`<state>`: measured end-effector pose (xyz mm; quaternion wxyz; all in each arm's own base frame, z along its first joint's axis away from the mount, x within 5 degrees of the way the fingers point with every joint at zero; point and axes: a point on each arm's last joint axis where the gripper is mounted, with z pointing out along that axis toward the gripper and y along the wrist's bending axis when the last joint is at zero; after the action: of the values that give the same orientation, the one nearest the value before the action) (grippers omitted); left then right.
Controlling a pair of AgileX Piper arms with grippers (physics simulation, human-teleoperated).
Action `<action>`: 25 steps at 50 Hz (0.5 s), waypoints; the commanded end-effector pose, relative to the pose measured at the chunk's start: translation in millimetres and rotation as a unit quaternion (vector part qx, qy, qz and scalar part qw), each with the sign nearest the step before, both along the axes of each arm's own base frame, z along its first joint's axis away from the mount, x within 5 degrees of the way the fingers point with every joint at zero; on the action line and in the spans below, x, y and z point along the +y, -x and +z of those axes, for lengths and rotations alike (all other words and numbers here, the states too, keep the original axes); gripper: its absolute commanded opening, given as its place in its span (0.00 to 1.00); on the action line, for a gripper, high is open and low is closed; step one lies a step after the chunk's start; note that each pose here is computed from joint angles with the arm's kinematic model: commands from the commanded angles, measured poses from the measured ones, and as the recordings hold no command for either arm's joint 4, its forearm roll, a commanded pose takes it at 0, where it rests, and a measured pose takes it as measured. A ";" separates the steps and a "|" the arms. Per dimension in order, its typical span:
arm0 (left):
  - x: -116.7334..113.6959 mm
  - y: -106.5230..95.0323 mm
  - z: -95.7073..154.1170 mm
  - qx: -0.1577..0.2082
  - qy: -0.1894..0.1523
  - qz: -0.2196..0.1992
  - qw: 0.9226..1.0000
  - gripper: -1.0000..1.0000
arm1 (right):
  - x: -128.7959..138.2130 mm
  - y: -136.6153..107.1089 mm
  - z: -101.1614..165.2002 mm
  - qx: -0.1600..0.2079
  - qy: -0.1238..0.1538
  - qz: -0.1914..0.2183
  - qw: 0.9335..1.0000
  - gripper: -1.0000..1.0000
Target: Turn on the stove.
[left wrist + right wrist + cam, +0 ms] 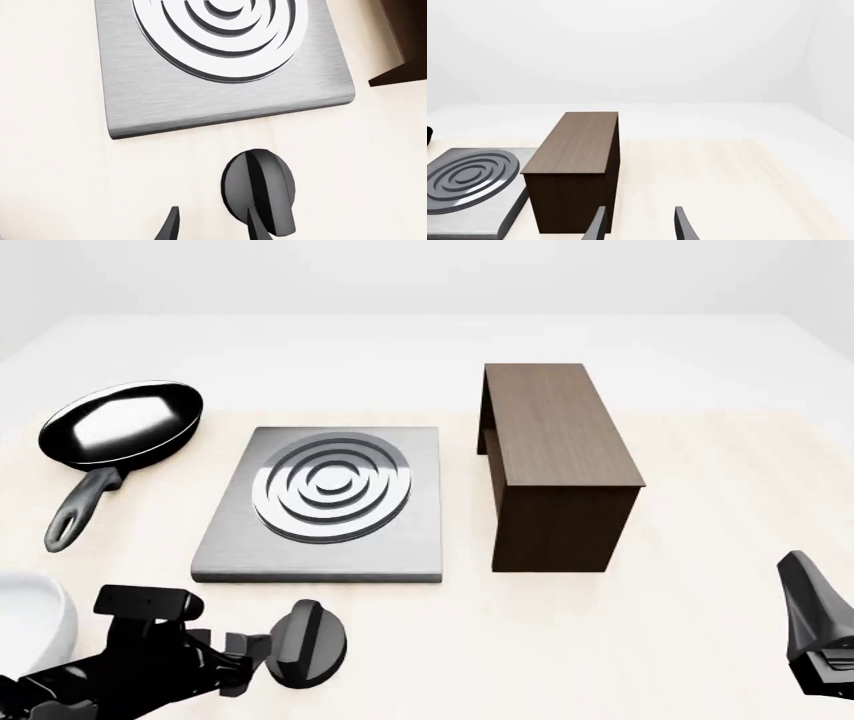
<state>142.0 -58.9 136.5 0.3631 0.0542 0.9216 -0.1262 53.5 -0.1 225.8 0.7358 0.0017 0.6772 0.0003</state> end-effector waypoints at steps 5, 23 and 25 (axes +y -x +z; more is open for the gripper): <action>-14.0 0.0 -6.0 0.017 0.024 -0.012 1.000 1.00 | 0.0 0.0 0.0 0.000 0.000 0.000 1.000 1.00; -31.3 2.2 -6.3 0.023 0.060 -0.028 0.998 1.00 | 0.0 0.0 0.0 0.000 0.000 0.000 1.000 1.00; -33.1 1.8 -4.7 0.022 0.062 -0.030 0.997 1.00 | 0.0 0.0 0.0 0.000 0.000 0.000 1.000 1.00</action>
<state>140.8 -82.4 130.2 0.3432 0.0561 0.9214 -0.1735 53.5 -0.1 225.8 0.7358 0.0017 0.6772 0.0003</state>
